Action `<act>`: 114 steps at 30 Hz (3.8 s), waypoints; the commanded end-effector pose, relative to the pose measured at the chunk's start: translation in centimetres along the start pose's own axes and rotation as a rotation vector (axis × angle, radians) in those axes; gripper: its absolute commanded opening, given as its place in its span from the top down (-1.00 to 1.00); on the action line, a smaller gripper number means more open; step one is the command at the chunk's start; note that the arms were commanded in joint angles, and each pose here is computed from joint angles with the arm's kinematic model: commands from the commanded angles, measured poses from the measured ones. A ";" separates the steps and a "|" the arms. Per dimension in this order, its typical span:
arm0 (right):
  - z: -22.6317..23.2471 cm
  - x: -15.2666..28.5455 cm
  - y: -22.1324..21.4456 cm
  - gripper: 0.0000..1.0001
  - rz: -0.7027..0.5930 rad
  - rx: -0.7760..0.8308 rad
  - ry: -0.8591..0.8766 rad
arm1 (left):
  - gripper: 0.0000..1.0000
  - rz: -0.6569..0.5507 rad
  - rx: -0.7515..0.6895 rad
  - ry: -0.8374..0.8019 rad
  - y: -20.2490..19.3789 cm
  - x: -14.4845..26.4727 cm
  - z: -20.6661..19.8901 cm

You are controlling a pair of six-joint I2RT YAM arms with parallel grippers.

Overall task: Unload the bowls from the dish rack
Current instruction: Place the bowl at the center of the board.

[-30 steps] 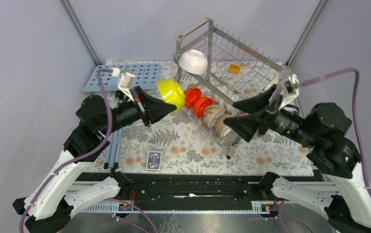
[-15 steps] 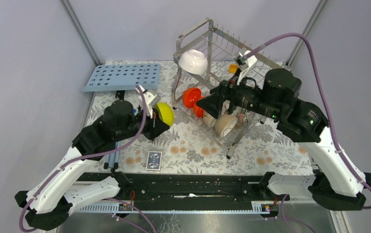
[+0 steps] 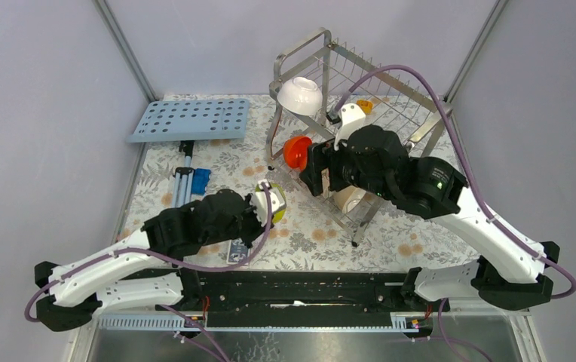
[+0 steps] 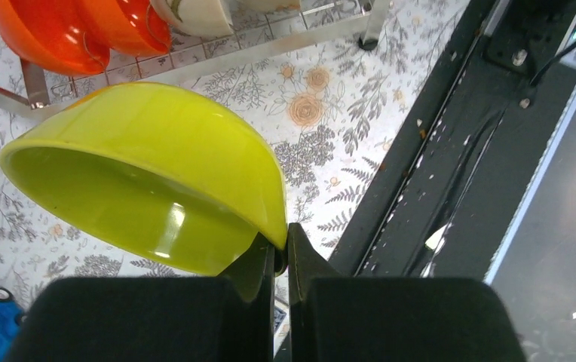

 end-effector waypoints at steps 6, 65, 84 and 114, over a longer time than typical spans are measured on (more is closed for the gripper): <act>-3.0 0.6 -4.1 -0.65 0.085 -0.012 -0.120 | 1.00 0.039 -0.362 -0.017 -1.5 -2.7 -2.0; -1.1 -7.4 -19.0 0.06 0.397 0.073 -0.192 | 1.00 0.387 -1.547 -0.077 -7.5 -4.0 -9.0; -1.0 -7.7 -20.3 0.67 0.441 0.080 -0.195 | 1.00 0.364 -1.489 -0.063 -7.2 -4.1 -9.4; -5.2 -4.5 -18.4 1.00 0.151 0.012 -0.345 | -0.97 -0.173 -0.407 0.334 2.7 -0.1 -9.5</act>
Point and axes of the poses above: each gripper's point midway between its finger pads, its own x axis back along the fingers, its own z axis along the line the jaws close on, y = z × x, the point moved 8 cm from there along x, back along the fingers, and after that the axes turned 9 degrees about -x, right-handed, at the moved point
